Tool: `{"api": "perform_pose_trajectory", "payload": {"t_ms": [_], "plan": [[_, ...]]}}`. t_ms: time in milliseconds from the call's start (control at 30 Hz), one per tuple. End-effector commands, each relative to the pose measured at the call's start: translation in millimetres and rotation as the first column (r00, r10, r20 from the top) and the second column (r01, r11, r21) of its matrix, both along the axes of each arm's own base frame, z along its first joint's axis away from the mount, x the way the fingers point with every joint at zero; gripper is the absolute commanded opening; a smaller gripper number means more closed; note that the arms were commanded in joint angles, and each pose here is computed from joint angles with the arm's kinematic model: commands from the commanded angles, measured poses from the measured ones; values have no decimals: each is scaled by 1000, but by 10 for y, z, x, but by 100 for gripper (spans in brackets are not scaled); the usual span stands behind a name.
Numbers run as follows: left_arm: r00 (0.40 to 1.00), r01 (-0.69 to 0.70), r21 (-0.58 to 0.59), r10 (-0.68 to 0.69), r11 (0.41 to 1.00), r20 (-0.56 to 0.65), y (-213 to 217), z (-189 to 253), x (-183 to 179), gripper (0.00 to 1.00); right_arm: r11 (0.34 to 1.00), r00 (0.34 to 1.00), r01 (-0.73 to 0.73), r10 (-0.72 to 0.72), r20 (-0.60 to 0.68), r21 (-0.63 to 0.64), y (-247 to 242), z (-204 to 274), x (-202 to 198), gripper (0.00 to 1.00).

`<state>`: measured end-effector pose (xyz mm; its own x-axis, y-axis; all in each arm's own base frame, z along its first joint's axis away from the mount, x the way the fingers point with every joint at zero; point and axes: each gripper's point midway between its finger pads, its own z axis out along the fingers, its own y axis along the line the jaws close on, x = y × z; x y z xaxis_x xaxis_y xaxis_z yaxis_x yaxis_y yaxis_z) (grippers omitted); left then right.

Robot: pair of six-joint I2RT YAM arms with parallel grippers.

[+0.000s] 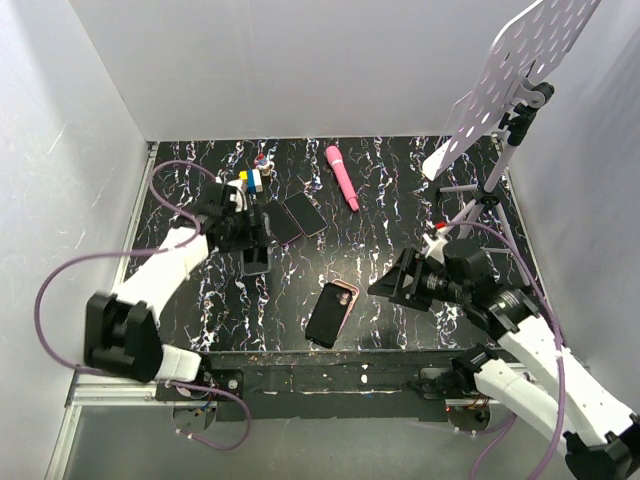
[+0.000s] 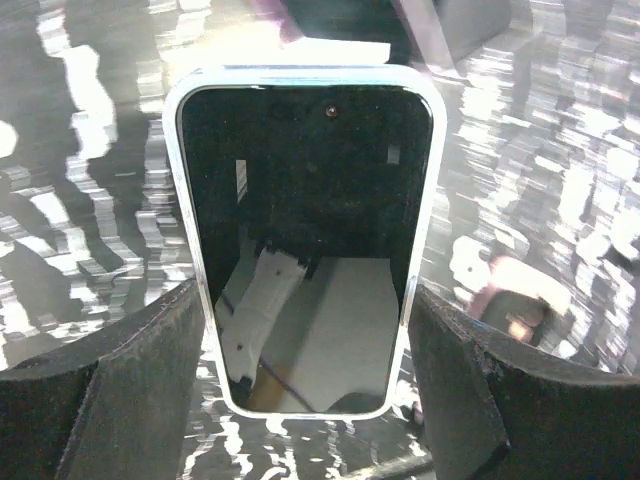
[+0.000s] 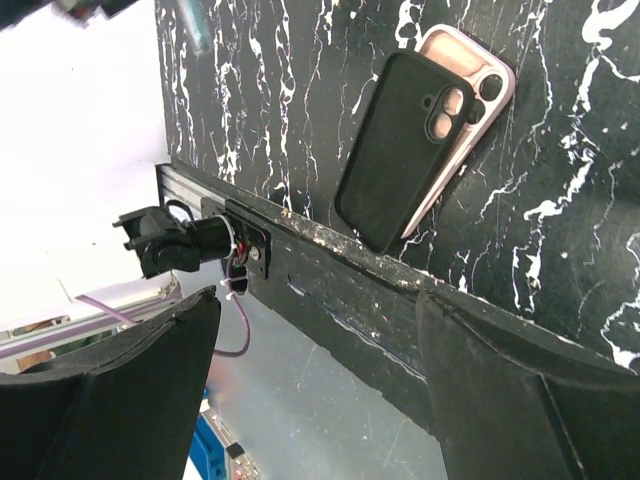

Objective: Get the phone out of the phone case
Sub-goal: Pick up the phone at the center of the board.

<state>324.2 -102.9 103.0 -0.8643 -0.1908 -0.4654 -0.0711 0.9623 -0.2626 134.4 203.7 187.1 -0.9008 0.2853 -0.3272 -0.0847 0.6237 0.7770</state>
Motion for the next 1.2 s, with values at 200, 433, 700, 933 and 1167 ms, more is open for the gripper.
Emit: {"api": "perform_pose_trajectory", "payload": {"t_ms": [200, 433, 700, 933, 1167], "plan": [[682, 617, -94, -472, 781, 558, -1420, 1087, -928, 0, 986, 996, -37, 23, 85, 160, 421, 436, 430, 75], [589, 727, -48, -585, 685, 557, -1635, 1149, -1251, 0, 976, 978, 24, -68, 196, 218, 427, 720, 561, 73], [571, 737, 7, -627, 676, 530, -1716, 1005, -1397, 0, 980, 978, 52, -88, 188, 191, 652, 726, 721, 71], [577, 728, 44, -647, 684, 499, -1733, 943, -1393, 0, 989, 990, 4, -25, 141, 146, 1029, 515, 733, 62], [589, 719, 60, -653, 692, 476, -1745, 908, -1371, 0, 994, 995, -31, 21, 97, 104, 1220, 299, 662, 54]]}}
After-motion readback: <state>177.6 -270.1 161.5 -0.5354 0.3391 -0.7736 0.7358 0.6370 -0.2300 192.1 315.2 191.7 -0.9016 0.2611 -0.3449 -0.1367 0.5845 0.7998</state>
